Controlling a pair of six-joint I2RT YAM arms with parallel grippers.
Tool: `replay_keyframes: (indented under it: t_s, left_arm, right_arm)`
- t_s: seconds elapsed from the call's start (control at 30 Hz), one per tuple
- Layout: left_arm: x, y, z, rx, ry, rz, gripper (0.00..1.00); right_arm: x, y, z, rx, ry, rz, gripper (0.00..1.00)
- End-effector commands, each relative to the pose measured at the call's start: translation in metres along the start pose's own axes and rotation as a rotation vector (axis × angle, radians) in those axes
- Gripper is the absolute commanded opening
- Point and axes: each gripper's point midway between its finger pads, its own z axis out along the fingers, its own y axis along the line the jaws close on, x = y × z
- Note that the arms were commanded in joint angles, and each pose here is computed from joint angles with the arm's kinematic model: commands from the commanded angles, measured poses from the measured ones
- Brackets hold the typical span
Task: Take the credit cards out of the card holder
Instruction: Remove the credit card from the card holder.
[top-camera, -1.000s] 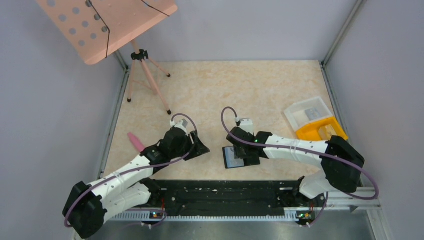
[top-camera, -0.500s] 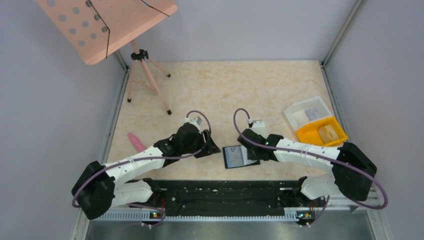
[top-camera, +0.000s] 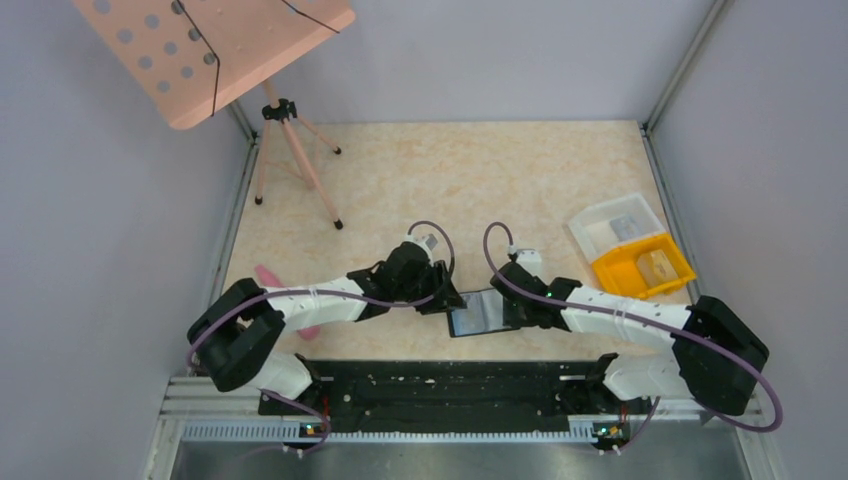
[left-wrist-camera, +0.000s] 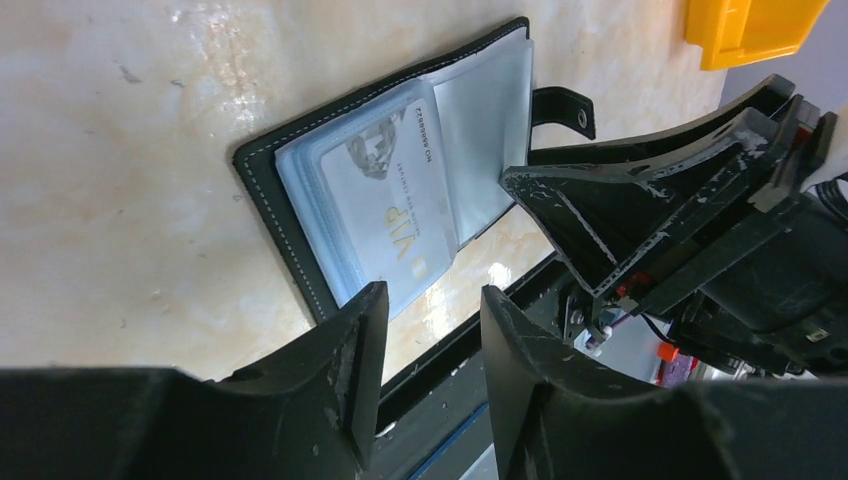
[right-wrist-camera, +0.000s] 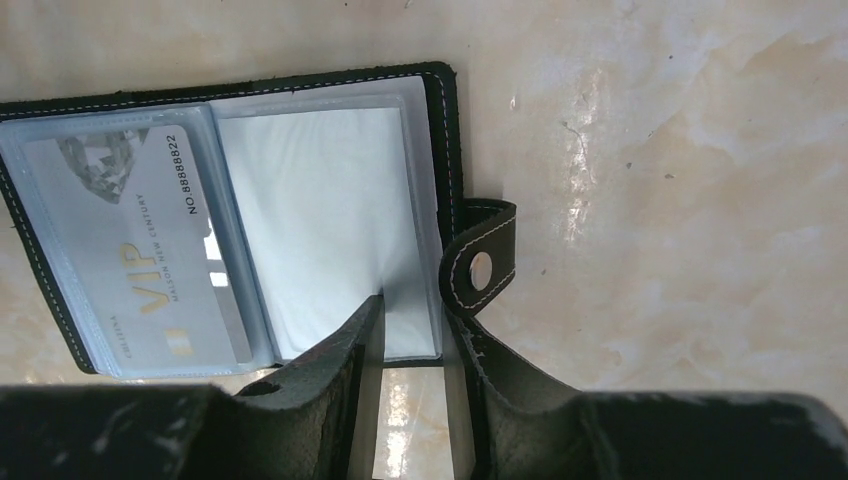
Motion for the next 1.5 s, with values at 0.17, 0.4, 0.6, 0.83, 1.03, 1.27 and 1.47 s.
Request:
replay_keyframes:
  t_s: [0.17, 0.4, 0.6, 0.83, 1.03, 1.27, 1.47]
  left_arm:
    - [0.006, -0.028, 0.019, 0.088, 0.023, 0.034, 0.44]
    - [0.013, -0.045, 0.035, 0.133, 0.071, 0.05, 0.4]
    - [0.017, -0.047, 0.049, 0.149, 0.088, 0.023, 0.39]
    - [0.017, -0.046, 0.05, 0.132, 0.074, 0.021, 0.39]
    - [0.012, -0.037, 0.045, 0.083, 0.032, 0.022, 0.39]
    - [0.017, -0.011, 0.023, 0.036, -0.022, -0.006, 0.39]
    - [0.012, -0.004, 0.007, 0.007, -0.075, 0.008, 0.39]
  right_arm:
    - [-0.021, 0.013, -0.034, -0.059, -0.01, 0.068, 0.39]
    - [-0.03, 0.019, -0.042, -0.093, -0.041, 0.086, 0.39]
    - [-0.04, 0.023, -0.047, -0.1, -0.071, 0.092, 0.31]
    - [-0.063, 0.047, -0.067, -0.215, -0.118, 0.116, 0.29]
    - [-0.063, 0.07, -0.066, -0.329, -0.112, 0.151, 0.24]
    - [-0.06, 0.057, -0.037, -0.29, -0.101, 0.18, 0.24]
    - [-0.047, 0.05, -0.02, -0.321, -0.044, 0.194, 0.24]
